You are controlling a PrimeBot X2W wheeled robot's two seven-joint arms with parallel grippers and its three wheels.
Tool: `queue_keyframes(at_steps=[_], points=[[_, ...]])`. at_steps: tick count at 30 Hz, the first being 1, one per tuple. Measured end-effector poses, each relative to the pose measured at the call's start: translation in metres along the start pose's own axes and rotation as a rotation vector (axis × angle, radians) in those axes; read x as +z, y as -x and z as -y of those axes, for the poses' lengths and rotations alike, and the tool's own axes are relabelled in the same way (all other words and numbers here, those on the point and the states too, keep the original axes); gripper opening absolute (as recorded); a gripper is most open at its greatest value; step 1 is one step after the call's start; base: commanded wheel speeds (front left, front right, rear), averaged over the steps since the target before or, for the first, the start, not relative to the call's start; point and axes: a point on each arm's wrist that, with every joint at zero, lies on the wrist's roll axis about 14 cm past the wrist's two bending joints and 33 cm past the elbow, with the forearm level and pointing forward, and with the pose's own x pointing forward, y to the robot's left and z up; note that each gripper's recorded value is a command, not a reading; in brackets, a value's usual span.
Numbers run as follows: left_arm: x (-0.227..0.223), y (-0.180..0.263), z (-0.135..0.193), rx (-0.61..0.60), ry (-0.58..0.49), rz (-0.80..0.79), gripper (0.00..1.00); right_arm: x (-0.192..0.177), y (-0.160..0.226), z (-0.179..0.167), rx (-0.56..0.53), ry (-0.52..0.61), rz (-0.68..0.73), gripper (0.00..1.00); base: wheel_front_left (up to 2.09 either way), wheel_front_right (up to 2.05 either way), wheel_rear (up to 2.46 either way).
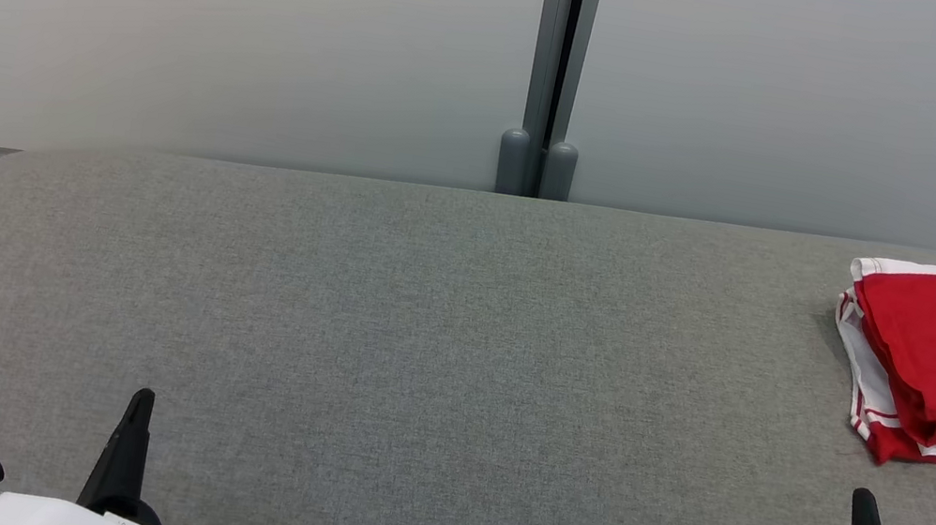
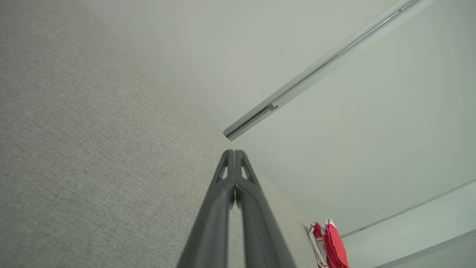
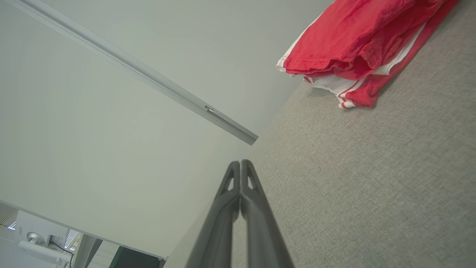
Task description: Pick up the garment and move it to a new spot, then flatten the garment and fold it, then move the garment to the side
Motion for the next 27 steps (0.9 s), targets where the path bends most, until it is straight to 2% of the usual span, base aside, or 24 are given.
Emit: queue_keyframes(at_steps=[27], points=[[0.014, -0.02, 0.002, -0.009, 0.281, 0.008, 0.0, 0.009, -0.017, -0.005, 0.01, -0.27, 0.007, 0.0, 0.0, 0.0, 0.0]])
